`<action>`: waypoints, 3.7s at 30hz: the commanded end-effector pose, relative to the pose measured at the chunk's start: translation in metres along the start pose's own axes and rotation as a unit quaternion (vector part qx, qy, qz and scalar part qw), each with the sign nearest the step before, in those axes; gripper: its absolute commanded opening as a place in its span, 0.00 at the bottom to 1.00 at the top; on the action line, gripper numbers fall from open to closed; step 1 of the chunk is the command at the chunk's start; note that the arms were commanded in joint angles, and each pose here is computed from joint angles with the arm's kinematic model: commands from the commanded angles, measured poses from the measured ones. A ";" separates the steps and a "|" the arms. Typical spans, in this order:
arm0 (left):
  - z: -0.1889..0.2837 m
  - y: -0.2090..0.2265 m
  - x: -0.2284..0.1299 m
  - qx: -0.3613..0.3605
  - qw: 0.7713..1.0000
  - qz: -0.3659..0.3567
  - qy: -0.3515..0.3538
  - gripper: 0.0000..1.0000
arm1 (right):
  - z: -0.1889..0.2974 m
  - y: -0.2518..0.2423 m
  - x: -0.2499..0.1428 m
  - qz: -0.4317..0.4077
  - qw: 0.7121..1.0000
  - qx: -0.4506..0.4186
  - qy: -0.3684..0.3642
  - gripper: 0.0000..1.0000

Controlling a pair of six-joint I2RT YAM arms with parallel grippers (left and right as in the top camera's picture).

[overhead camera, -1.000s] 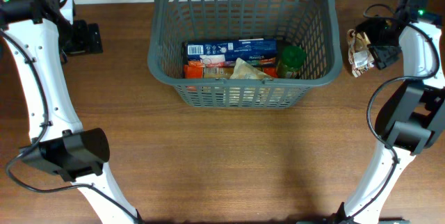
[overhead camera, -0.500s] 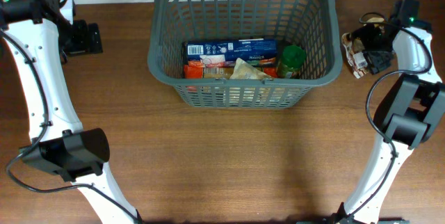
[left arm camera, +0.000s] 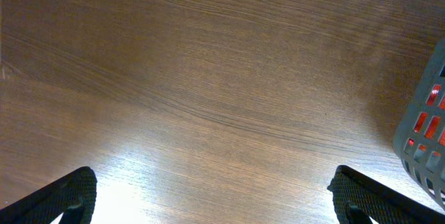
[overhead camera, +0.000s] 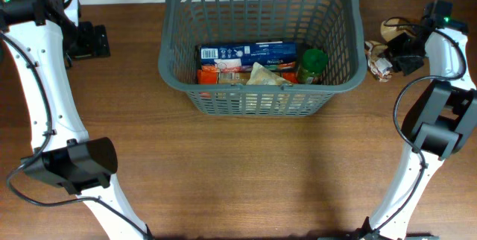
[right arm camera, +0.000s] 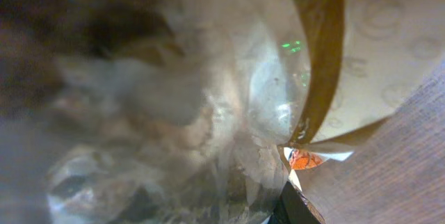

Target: Pack container

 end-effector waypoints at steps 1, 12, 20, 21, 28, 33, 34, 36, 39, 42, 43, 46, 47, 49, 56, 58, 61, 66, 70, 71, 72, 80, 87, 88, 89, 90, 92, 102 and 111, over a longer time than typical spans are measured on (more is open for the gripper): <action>-0.001 0.001 -0.001 -0.002 1.000 0.008 0.003 0.99 | -0.025 -0.036 -0.008 0.025 0.996 -0.076 0.025 0.12; -0.001 0.001 -0.001 -0.002 1.000 0.008 0.003 0.99 | 0.169 0.015 -0.017 0.105 0.984 0.054 -0.132 0.11; -0.001 0.001 -0.001 -0.002 1.000 0.008 0.003 0.99 | 0.371 0.021 -0.106 0.196 0.913 0.236 -0.270 0.08; -0.001 0.001 -0.001 -0.002 1.000 0.008 0.003 0.99 | 0.378 0.021 -0.113 0.202 0.908 0.247 -0.273 0.08; -0.001 0.001 -0.001 -0.002 1.000 0.008 0.003 0.99 | 0.397 0.047 -0.224 0.332 0.862 0.317 -0.216 0.08; -0.001 0.001 -0.001 -0.002 1.000 0.008 0.003 0.99 | 0.330 0.092 -0.300 0.466 0.826 0.282 -0.145 0.07; -0.001 0.001 -0.001 -0.002 1.000 0.008 0.003 0.99 | 0.304 0.102 -0.314 0.489 0.822 0.263 -0.122 0.07; -0.001 0.001 -0.001 -0.002 1.000 0.008 0.003 0.99 | 0.267 0.111 -0.331 0.507 0.824 0.236 -0.088 0.07; -0.001 0.001 -0.001 -0.002 1.000 0.008 0.003 0.99 | 0.197 0.118 -0.358 0.536 0.825 0.176 -0.033 0.07; -0.001 0.001 -0.001 -0.002 1.000 0.008 0.003 0.99 | 0.143 0.117 -0.381 0.558 0.819 0.131 0.006 0.07; -0.001 0.001 -0.001 -0.002 1.000 0.008 0.003 0.99 | 0.134 0.116 -0.386 0.562 0.818 0.123 0.013 0.08; -0.001 0.001 -0.001 -0.002 1.000 0.008 0.003 0.99 | 0.117 0.106 -0.396 0.570 0.816 0.093 0.031 0.55; -0.001 0.001 -0.001 -0.002 1.000 0.008 0.003 0.99 | 0.115 0.103 -0.396 0.572 0.816 0.082 0.030 0.85; -0.001 0.001 -0.001 -0.002 1.000 0.008 0.003 0.99 | 0.117 0.099 -0.393 0.577 0.814 0.064 0.013 0.99; -0.001 0.001 -0.001 -0.002 1.000 0.008 0.003 0.99 | 0.193 0.103 -0.365 0.575 0.809 0.098 -0.073 0.99; -0.001 0.001 -0.001 -0.002 1.000 0.008 0.003 0.99 | 0.225 0.109 -0.358 0.567 0.806 0.138 -0.099 0.99; -0.001 0.001 -0.001 -0.002 1.000 0.008 0.003 0.99 | 0.251 0.113 -0.365 0.605 0.767 0.190 -0.096 0.99; -0.001 0.001 -0.001 -0.002 1.000 0.008 0.003 0.99 | 0.271 0.104 -0.349 0.594 0.774 0.177 -0.125 0.99; -0.001 0.001 -0.001 -0.002 1.000 0.008 0.003 0.99 | 0.374 0.093 -0.288 0.519 0.782 0.222 -0.265 0.99; -0.001 0.001 -0.001 -0.002 1.000 0.008 0.003 0.99 | 0.401 0.084 -0.275 0.498 0.781 0.236 -0.295 0.99; -0.001 0.001 -0.001 -0.002 1.000 0.008 0.003 0.99 | 0.419 0.077 -0.266 0.483 0.779 0.246 -0.315 0.99; -0.001 0.001 -0.001 -0.002 1.000 0.008 0.003 0.99 | 0.518 -0.007 -0.249 0.419 0.756 0.285 -0.415 0.99; -0.001 0.001 -0.001 -0.002 1.000 0.008 0.003 0.99 | 0.567 -0.149 -0.305 0.423 0.729 0.327 -0.427 0.99; -0.001 0.001 -0.001 -0.002 1.000 0.008 0.003 0.99 | 0.565 -0.163 -0.309 0.425 0.732 0.321 -0.425 0.99; -0.001 0.001 -0.001 -0.002 1.000 0.008 0.003 0.99 | 0.560 -0.186 -0.315 0.435 0.734 0.309 -0.421 0.99; -0.001 0.001 -0.001 -0.002 1.000 0.008 0.003 0.99 | 0.557 -0.208 -0.319 0.435 0.737 0.298 -0.423 0.99; -0.001 0.001 -0.001 -0.002 1.000 0.008 0.003 0.99 | 0.557 -0.224 -0.326 0.436 0.730 0.312 -0.424 0.99; -0.001 0.001 -0.001 -0.002 1.000 0.008 0.003 0.99 | 0.481 -0.175 -0.298 0.426 0.793 0.251 -0.357 0.99; -0.001 0.001 -0.001 -0.002 1.000 0.008 0.003 0.99 | 0.434 -0.121 -0.270 0.421 0.821 0.198 -0.332 0.99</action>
Point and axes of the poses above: each gripper's point midway between its finger pads, its own z axis back along the fingers, its own y axis along the line the jaws close on, x = y × z, the point moved 4 cm from there along z, back along the fingers, and after that the axes turned 12 degrees about -z, right-handed, at the moved point
